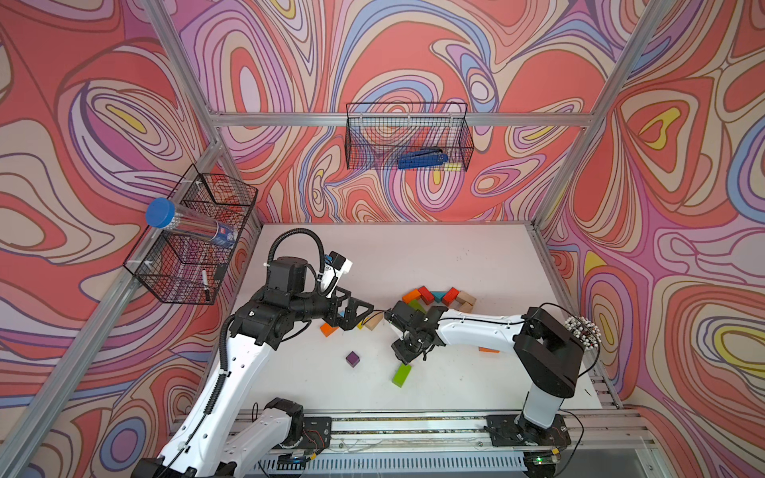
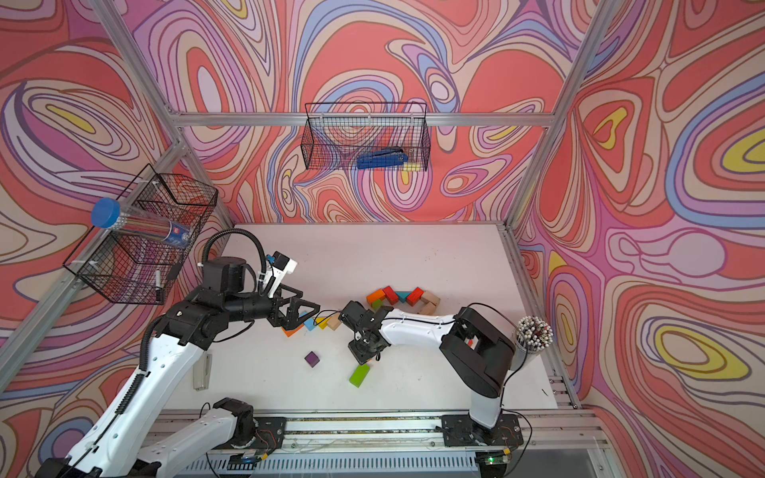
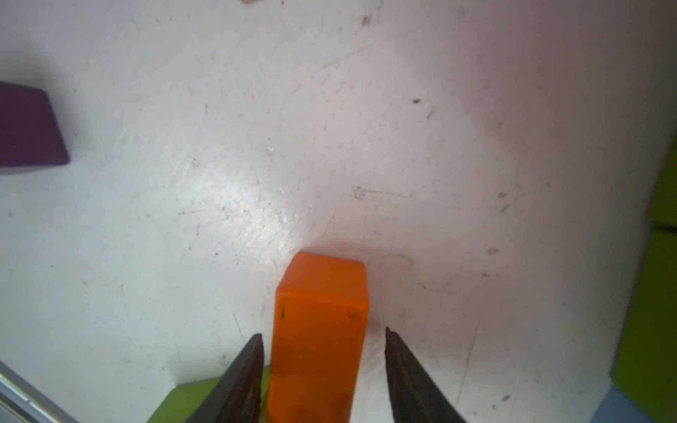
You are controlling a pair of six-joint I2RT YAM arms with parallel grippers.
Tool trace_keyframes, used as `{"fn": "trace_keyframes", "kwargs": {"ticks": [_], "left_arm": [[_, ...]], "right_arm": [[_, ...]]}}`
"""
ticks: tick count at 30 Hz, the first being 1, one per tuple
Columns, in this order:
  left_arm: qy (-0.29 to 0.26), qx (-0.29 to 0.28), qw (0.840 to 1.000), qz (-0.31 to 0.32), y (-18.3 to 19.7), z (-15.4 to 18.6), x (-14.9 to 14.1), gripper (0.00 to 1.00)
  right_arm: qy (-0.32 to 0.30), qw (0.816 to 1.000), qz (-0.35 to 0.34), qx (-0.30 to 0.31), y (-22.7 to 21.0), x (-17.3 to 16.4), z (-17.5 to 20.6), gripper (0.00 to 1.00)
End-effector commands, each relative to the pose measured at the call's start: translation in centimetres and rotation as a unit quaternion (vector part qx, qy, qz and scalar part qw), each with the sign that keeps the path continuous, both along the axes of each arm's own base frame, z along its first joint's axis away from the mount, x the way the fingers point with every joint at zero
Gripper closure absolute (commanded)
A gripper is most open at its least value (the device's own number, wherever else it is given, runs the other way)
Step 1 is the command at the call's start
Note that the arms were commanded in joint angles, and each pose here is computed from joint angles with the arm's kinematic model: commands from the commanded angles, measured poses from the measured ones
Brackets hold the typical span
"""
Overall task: Assemble a heart with building blocks
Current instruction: Assemble the building block at the center of the board.
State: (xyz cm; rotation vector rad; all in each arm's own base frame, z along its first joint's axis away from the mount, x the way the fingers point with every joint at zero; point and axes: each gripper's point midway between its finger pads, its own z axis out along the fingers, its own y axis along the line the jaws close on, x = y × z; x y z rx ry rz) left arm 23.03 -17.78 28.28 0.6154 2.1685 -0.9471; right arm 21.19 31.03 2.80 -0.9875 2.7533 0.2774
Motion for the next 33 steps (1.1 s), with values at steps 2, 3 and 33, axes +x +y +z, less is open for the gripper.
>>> {"fn": "trace_keyframes", "kwargs": {"ticks": [2, 3, 33], "left_arm": [[-0.012, -0.001, 1.000, 0.005, 0.1, 0.0, 0.4, 0.00], [-0.010, -0.005, 1.000, 0.006, 0.0, -0.2, 0.4, 0.00], [-0.022, 0.025, 0.998, 0.062, 1.6, -0.9, 1.5, 0.00]], "right_arm": [[-0.011, 1.000, 0.017, -0.013, -0.7, 0.1, 0.7, 0.56], [-0.015, 0.999, 0.022, -0.017, -0.8, 0.2, 0.7, 0.58], [-0.030, 0.995, 0.085, -0.035, 2.3, 7.7, -0.1, 0.71]]}}
